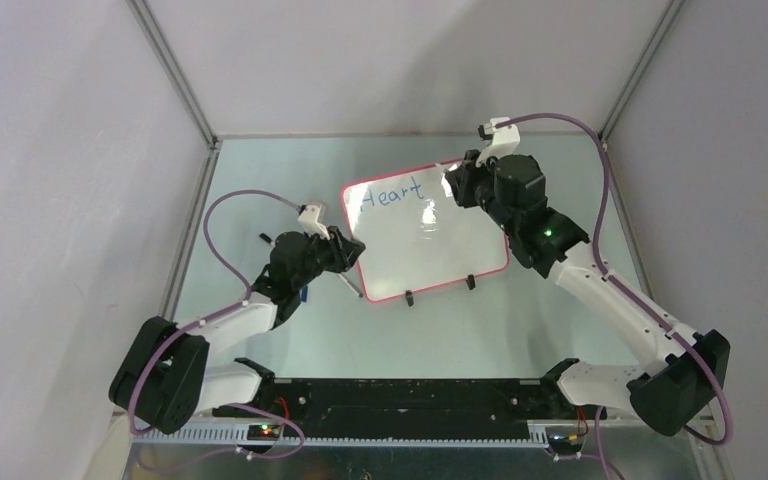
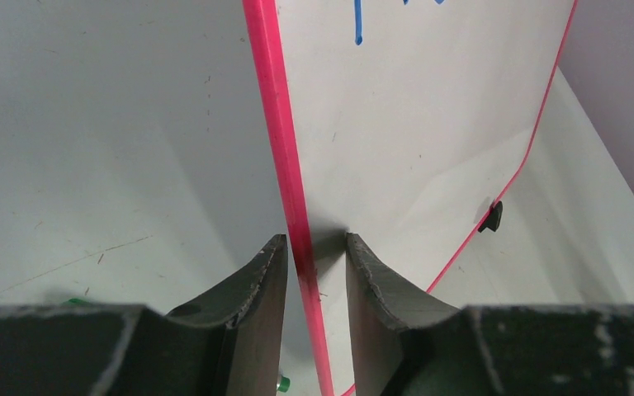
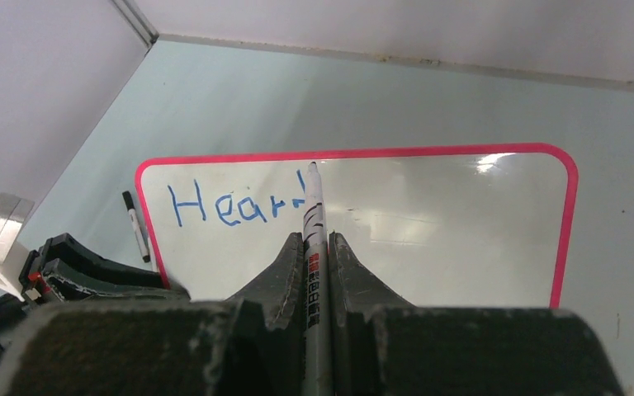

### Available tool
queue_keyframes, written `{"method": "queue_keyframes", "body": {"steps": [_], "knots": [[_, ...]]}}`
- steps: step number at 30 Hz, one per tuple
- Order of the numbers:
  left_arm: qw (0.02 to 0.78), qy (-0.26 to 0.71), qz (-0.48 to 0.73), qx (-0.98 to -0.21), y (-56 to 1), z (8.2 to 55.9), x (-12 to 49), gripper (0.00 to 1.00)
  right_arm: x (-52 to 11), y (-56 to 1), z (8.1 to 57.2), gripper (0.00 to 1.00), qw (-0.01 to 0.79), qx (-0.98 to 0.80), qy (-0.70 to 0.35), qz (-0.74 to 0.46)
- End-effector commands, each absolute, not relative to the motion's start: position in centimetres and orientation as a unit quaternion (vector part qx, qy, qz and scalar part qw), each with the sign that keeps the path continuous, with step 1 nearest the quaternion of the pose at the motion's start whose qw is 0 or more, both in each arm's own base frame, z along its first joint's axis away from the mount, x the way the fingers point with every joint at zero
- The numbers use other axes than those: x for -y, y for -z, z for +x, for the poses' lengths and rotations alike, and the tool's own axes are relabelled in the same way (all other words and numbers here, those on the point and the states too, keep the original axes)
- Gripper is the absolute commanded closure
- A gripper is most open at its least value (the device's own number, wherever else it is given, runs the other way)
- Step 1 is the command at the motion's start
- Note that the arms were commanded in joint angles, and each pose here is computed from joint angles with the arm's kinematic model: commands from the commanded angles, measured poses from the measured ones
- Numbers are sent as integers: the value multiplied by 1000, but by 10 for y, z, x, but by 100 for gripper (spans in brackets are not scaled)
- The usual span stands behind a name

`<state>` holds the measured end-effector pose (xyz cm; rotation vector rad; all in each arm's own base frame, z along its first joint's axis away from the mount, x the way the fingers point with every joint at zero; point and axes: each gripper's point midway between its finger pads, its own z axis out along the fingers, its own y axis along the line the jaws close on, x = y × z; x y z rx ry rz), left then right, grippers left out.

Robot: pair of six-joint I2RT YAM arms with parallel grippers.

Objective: Write a sentence on the whiteboard

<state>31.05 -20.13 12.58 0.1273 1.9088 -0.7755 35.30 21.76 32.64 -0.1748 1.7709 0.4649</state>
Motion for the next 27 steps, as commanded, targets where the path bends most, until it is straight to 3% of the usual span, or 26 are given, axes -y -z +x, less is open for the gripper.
{"method": "queue_keyframes", "body": {"steps": [1,11,18,27], "knots": [[535,309,59,-784,-140,318,200,63,-222,-333,350,100,610,-758,-213,-87],[534,310,59,-784,-140,318,201,65,-232,-328,348,100,617,-758,-186,-100],[533,310,60,-785,-140,319,201,77,-231,-325,349,100,616,-762,-178,-87],[531,305,60,-789,-138,320,200,83,-245,-286,356,100,576,-791,-164,-124]]}}
